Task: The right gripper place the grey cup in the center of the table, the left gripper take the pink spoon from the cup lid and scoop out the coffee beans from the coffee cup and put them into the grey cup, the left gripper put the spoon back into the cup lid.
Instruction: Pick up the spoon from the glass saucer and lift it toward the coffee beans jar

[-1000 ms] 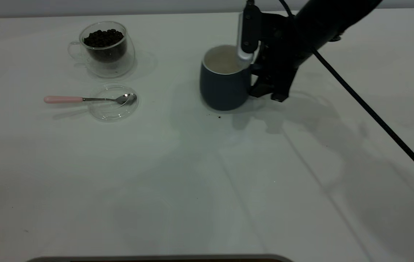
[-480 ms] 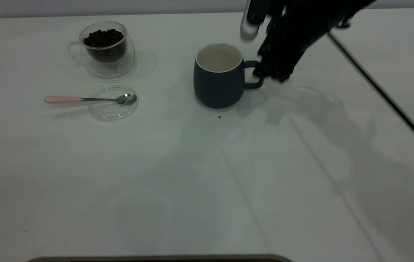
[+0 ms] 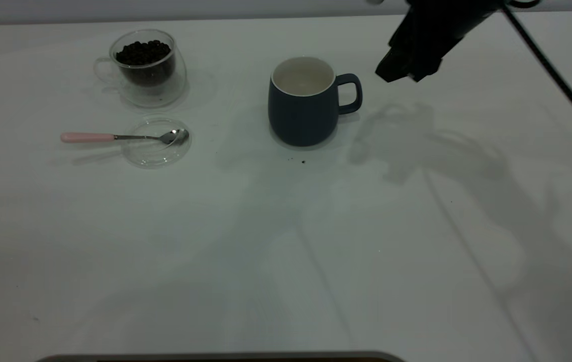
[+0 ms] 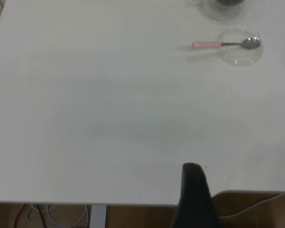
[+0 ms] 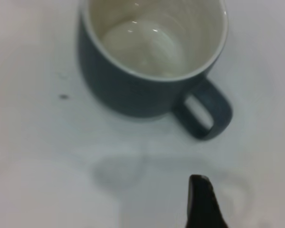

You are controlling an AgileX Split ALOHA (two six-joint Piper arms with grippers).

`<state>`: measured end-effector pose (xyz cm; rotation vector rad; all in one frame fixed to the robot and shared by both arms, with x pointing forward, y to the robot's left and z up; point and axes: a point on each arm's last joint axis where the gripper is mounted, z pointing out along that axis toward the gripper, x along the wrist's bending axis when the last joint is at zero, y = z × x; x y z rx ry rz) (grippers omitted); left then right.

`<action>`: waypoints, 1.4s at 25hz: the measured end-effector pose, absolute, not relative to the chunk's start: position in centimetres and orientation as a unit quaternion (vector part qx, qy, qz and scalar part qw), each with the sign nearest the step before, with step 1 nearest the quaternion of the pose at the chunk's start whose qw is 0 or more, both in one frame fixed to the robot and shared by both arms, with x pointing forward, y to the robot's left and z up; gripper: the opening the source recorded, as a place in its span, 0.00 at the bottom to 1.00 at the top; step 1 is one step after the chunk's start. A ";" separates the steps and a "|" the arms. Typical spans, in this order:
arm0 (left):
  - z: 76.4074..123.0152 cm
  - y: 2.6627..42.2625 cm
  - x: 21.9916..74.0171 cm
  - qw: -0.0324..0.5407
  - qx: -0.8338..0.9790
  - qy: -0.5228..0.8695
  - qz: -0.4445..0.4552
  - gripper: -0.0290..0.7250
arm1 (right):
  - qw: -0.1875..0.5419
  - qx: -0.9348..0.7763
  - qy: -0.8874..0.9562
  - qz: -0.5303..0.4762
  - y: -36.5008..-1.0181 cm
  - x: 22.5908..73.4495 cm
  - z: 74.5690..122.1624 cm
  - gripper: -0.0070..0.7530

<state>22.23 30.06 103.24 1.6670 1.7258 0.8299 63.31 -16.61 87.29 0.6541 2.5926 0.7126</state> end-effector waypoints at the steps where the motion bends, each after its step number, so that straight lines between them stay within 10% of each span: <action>1: 103.2 30.1 22.2 0.297 0.627 0.649 0.312 0.82 | 0.181 0.261 0.911 0.264 -16.8 62.4 88.6 0.64; 10: 103.2 30.1 22.2 0.297 0.627 0.649 0.312 0.82 | 0.101 0.535 0.766 0.342 -21.0 49.9 98.2 0.64; 19: 103.2 30.1 22.2 0.297 0.627 0.649 0.312 0.82 | 0.025 0.608 0.765 0.211 -26.2 39.8 101.6 0.64; 35: 103.2 30.1 22.2 0.297 0.627 0.649 0.312 0.82 | 0.243 0.630 0.681 0.284 -29.3 27.8 106.2 0.64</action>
